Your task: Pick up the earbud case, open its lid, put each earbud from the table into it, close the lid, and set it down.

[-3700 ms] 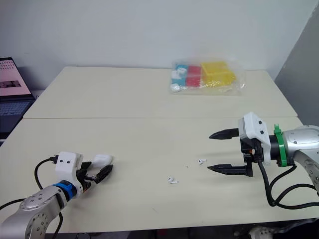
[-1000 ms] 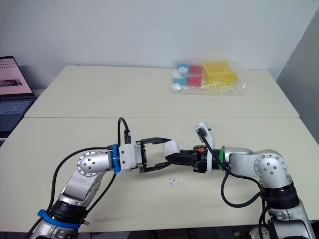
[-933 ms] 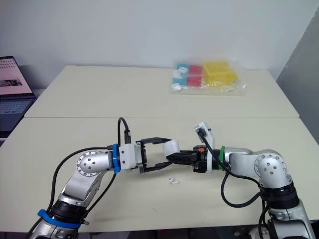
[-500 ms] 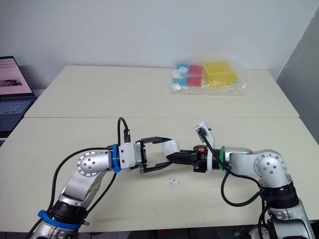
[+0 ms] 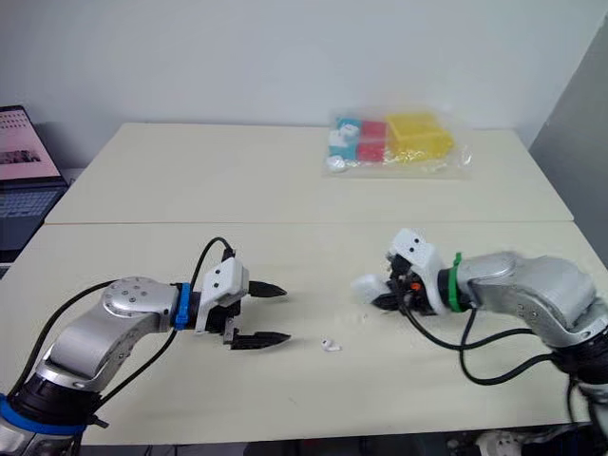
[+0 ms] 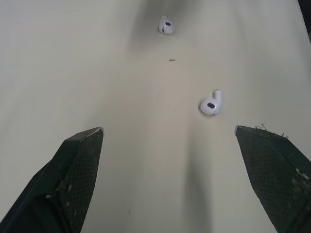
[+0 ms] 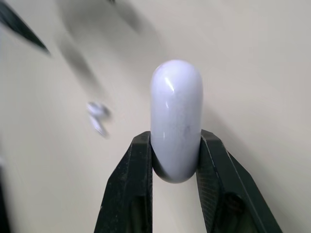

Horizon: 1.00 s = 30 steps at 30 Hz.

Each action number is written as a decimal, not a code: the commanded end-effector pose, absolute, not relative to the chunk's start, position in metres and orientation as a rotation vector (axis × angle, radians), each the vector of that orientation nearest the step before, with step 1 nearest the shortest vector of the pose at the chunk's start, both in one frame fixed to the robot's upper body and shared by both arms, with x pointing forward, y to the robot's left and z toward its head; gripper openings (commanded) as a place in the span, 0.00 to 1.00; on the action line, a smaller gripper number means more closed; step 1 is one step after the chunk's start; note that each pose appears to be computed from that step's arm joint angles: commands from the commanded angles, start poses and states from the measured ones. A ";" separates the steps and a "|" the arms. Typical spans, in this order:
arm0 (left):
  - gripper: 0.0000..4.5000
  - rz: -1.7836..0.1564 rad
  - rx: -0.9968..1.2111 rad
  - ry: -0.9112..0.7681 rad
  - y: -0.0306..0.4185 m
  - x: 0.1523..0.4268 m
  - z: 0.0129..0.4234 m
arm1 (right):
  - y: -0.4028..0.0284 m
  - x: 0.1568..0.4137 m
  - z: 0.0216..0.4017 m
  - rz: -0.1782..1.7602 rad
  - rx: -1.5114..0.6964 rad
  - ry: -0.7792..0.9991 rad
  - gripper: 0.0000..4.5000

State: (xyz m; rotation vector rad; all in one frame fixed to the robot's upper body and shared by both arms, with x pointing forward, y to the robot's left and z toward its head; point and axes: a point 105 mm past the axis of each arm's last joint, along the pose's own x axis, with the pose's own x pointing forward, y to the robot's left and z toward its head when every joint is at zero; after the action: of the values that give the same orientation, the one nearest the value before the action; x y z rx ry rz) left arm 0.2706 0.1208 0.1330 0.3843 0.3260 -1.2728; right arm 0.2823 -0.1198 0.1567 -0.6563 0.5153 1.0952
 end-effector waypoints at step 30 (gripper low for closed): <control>1.00 -1.348 0.483 0.154 0.044 0.290 0.158 | -0.072 0.282 0.187 1.301 -0.810 0.330 0.18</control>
State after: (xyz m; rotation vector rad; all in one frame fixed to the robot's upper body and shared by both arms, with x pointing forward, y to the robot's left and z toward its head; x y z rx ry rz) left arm 0.2912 0.0491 0.1457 0.4676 0.2066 -1.3302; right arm 0.2837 -0.0752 0.1705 -0.7820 0.4019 1.3054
